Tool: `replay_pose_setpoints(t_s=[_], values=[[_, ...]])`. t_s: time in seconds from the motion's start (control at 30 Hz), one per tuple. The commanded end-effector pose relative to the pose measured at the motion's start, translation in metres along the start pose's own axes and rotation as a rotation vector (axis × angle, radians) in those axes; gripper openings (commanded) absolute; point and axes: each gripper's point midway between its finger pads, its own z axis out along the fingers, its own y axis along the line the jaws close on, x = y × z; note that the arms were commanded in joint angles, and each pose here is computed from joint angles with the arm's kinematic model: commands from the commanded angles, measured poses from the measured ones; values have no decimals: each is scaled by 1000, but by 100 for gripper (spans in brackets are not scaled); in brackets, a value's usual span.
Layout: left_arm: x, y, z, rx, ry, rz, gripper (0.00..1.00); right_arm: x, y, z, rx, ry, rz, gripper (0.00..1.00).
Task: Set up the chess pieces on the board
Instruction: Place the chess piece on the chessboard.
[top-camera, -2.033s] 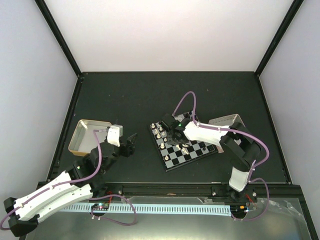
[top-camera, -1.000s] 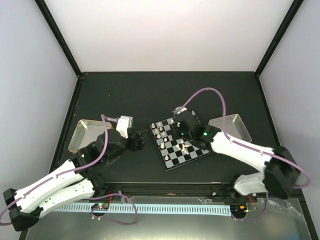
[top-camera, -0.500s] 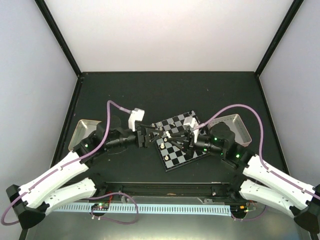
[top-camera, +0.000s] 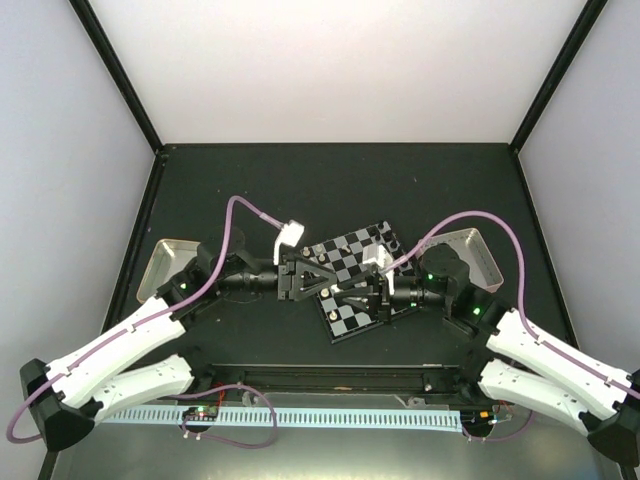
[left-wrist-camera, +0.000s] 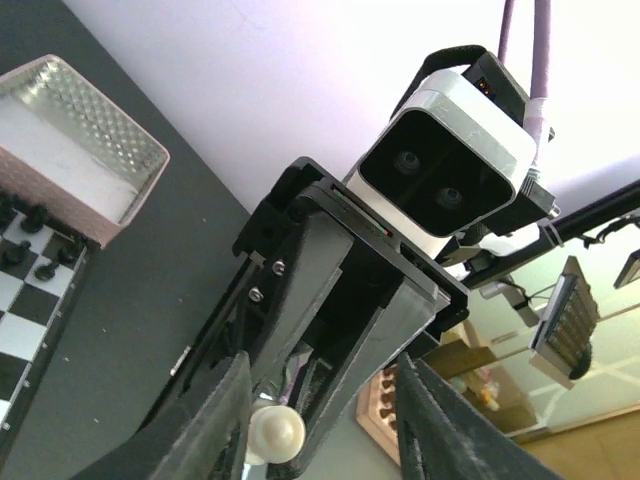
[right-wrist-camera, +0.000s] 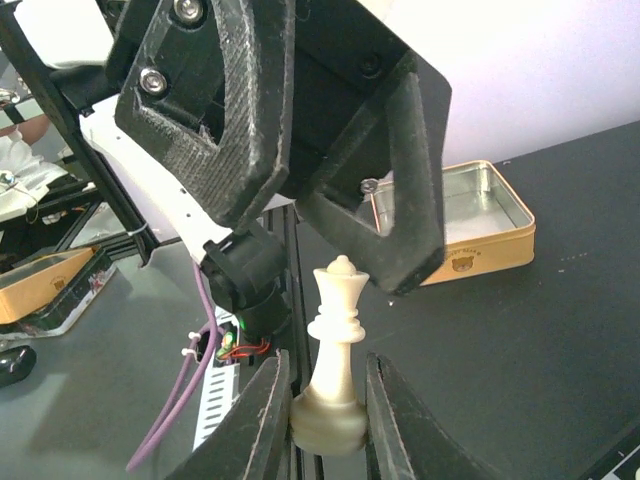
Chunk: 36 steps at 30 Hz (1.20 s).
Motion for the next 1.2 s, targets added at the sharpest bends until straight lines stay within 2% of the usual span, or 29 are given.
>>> replay_pose_setpoints(t_s=[0.0, 0.13, 0.3, 0.4, 0.5, 0.6, 0.67, 0.8, 0.97, 1.07, 1.17], values=[[4, -5, 3, 37, 48, 17, 38, -8, 4, 1, -14, 3, -27, 10], [10, 1, 5, 13, 88, 38, 29, -6, 0, 4, -6, 15, -18, 10], [14, 11, 8, -27, 127, 46, 26, -5, -3, 6, 6, 20, -12, 10], [14, 13, 9, -34, 131, 59, 15, -4, -7, 6, 27, 24, -5, 10], [15, 18, 10, -55, 131, 69, 6, -1, -16, 7, 69, 32, 18, 18], [13, 31, 10, -116, 115, 78, 2, 6, -25, 7, 120, 43, 53, 33], [11, 45, 9, -180, 97, 77, 1, 13, -34, 5, 168, 45, 85, 48], [6, 89, 3, -397, 45, 66, 2, 30, -60, -2, 315, 49, 169, 63], [-2, 166, -14, -756, -36, 69, 2, 58, -107, -28, 625, 37, 312, 67], [4, 206, -12, -887, -40, 65, 2, 77, -136, -52, 849, 28, 399, 67], [12, 238, -5, -979, -24, 61, 2, 92, -149, -65, 964, 34, 474, 67]])
